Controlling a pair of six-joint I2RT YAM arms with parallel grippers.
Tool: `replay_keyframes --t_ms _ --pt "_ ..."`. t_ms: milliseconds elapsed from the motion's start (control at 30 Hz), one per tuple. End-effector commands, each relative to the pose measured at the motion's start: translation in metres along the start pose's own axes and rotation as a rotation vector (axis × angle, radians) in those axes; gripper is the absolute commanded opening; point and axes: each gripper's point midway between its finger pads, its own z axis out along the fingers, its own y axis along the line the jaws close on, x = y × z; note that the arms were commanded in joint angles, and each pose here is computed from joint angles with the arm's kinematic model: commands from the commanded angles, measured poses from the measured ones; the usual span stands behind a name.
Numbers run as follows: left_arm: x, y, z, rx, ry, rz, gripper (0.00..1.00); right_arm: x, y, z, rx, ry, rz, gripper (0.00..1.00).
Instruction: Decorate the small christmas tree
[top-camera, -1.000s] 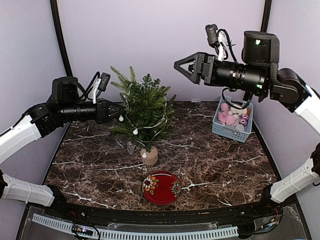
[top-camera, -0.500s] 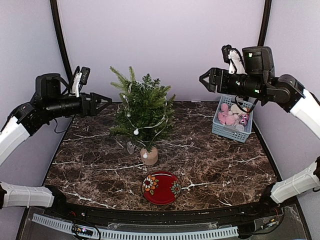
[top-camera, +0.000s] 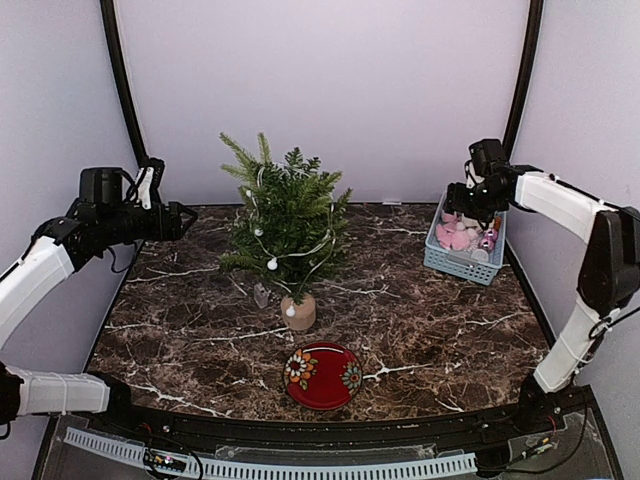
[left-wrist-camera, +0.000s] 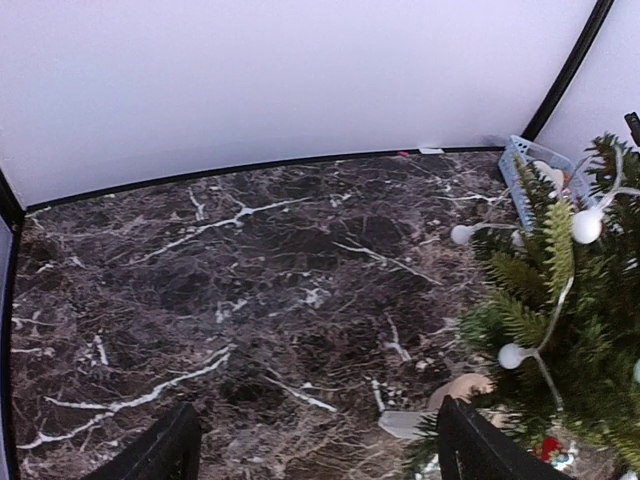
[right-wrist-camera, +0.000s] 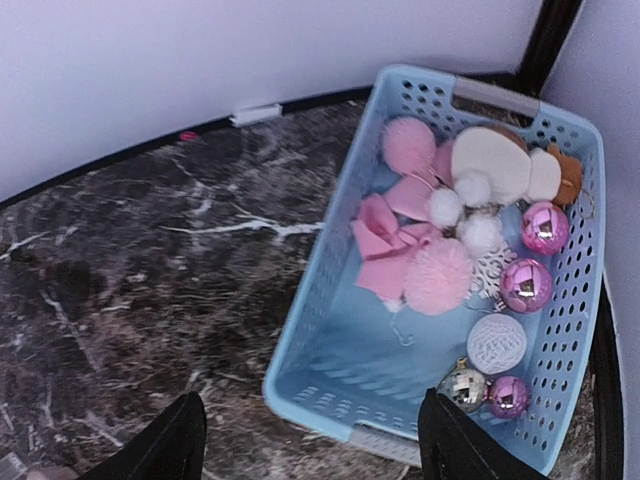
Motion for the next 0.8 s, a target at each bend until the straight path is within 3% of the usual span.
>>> replay_keyframes --t_ms 0,133,300,533,767 --pt "0.000 0.024 -0.005 -0.133 -0.085 0.115 0.84 -0.005 -0.028 0.047 0.026 0.052 0.021 0.72" --pt "0.013 0.027 0.003 -0.126 -0.107 0.132 0.84 0.014 -0.047 0.089 0.070 0.158 0.021 0.70" --pt "0.022 0.035 0.009 -0.160 -0.052 0.179 0.83 0.063 -0.045 0.106 0.039 0.302 0.020 0.68" --pt "0.026 0.036 0.013 -0.162 -0.038 0.183 0.83 0.140 -0.006 0.080 -0.049 0.465 0.019 0.70" --pt "0.027 0.035 0.012 -0.156 -0.040 0.186 0.83 0.210 0.066 0.016 -0.167 0.554 -0.014 0.71"
